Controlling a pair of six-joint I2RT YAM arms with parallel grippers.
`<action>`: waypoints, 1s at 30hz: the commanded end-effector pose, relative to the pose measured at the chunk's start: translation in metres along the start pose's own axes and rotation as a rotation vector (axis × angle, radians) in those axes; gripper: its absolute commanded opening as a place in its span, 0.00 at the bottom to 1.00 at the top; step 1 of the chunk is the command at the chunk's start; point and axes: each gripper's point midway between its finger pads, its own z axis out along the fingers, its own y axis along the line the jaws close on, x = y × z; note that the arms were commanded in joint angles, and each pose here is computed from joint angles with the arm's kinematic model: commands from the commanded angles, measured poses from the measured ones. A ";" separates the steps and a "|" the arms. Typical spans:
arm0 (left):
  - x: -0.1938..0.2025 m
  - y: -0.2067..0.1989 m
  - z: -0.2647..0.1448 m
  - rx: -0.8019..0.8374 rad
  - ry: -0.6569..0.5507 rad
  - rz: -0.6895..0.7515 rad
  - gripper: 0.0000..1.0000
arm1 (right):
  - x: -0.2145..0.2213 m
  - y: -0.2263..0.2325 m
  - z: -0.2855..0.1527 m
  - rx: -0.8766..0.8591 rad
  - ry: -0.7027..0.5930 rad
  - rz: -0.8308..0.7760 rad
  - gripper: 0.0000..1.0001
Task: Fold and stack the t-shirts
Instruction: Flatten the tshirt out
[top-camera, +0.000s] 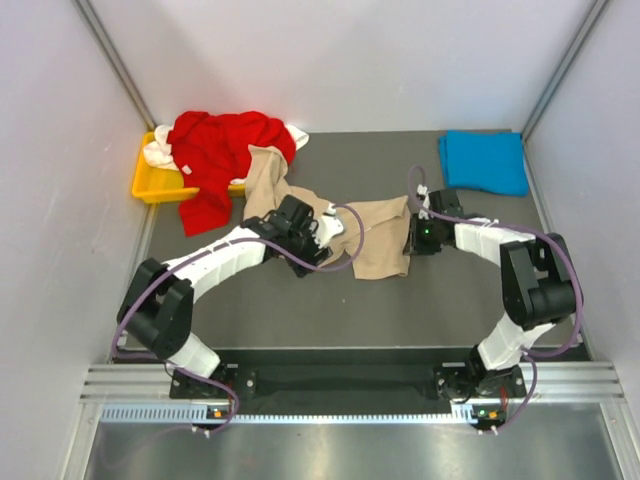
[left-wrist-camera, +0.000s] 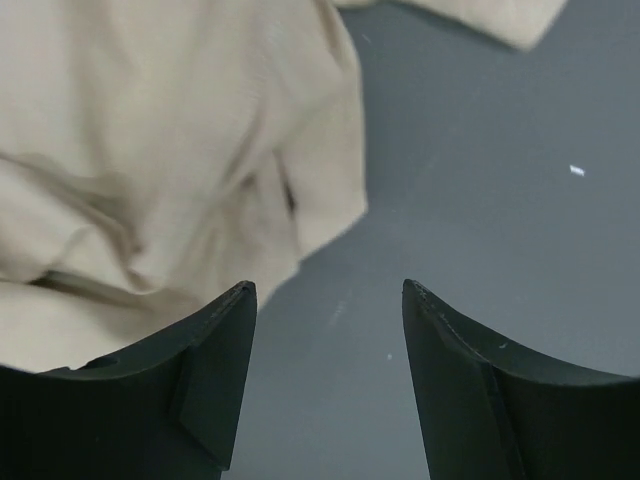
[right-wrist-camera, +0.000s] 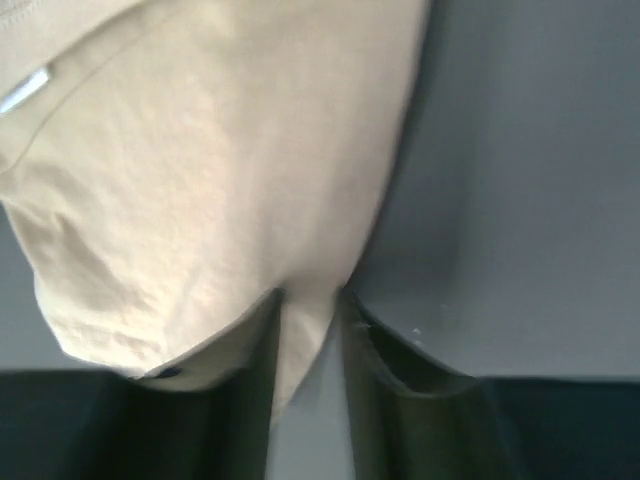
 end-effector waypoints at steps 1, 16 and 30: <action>0.003 -0.009 0.005 -0.037 0.016 0.069 0.66 | -0.008 0.014 0.005 -0.069 -0.026 0.003 0.20; -0.002 0.016 0.067 -0.302 -0.009 0.055 0.60 | -0.045 0.024 -0.091 -0.096 -0.250 0.005 0.00; -0.063 0.022 -0.105 -0.329 -0.124 0.146 0.00 | -0.103 0.083 -0.246 -0.206 -0.561 -0.145 0.00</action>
